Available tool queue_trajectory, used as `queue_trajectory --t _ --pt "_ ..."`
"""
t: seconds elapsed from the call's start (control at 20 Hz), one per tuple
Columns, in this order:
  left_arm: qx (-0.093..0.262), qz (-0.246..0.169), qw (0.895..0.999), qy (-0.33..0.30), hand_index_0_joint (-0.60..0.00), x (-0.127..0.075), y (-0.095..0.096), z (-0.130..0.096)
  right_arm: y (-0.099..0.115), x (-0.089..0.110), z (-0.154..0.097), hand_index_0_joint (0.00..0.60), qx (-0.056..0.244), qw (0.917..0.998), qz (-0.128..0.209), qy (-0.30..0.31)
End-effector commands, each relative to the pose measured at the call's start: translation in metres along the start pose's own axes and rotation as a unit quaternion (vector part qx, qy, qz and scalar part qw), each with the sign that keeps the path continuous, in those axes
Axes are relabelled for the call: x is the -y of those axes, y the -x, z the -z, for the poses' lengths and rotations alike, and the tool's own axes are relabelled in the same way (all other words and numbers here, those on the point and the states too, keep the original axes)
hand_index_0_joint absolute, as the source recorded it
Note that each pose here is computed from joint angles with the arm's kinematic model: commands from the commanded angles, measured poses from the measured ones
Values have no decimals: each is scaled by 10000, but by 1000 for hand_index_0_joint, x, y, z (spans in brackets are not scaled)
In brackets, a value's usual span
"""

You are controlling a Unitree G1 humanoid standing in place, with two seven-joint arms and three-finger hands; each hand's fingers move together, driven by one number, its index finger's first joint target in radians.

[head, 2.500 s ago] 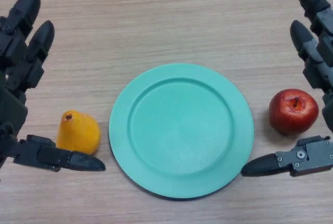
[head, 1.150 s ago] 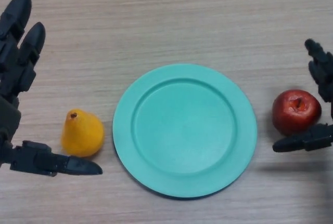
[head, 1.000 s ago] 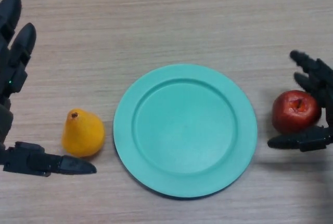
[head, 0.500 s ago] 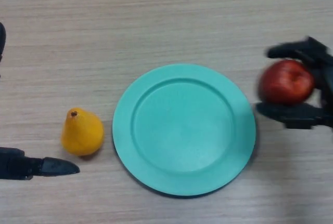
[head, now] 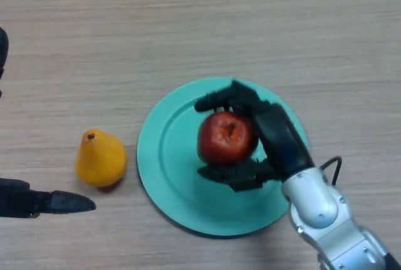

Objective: Pick up the red apple and place it on the plate

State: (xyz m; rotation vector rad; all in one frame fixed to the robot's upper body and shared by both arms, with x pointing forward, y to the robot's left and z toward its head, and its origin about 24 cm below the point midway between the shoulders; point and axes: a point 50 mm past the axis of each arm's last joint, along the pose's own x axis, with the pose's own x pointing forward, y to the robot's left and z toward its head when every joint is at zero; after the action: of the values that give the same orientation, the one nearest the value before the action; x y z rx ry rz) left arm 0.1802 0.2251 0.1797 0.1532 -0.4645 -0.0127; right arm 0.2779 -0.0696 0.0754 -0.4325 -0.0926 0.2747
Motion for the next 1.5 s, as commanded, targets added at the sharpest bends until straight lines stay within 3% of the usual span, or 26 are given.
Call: queue_trajectory --t 0.05,0.2,0.25,0.3,0.45,0.6,0.7,0.9,1.05,1.5 --pt "1043 25 9943 -197 0 -8 2 -30 -9 14 -30 600 985 9928 518 -450" --pt "1037 -6 9944 -187 0 -10 2 -29 -11 13 -29 250 916 9933 496 -496" --pt "1032 -48 9944 -202 0 -12 1 -29 -13 16 -33 100 942 9925 518 -575" --pt "1057 -83 9940 -284 0 -12 -2 -29 -14 24 -44 3 1086 9896 601 -721" --pt "1095 45 9932 -383 0 -6 -5 -33 -4 53 -69 0 1412 9811 782 -1065" --pt "1060 113 9938 -330 0 -4 -7 -37 18 98 -91 0 1712 9708 1045 -1315" --pt "1026 124 9941 -325 0 -3 -9 -36 38 115 -95 0 1864 9682 1036 -1307" --pt "1042 129 9941 -265 0 -2 -13 -36 74 117 -97 0 1990 9652 856 -1465" --pt "1010 133 9945 -256 0 1 -11 -32 94 107 -90 0 2032 9658 795 -1399" --pt "948 2 9952 -246 0 8 -11 -26 110 102 -90 0 2194 9676 699 -1033"
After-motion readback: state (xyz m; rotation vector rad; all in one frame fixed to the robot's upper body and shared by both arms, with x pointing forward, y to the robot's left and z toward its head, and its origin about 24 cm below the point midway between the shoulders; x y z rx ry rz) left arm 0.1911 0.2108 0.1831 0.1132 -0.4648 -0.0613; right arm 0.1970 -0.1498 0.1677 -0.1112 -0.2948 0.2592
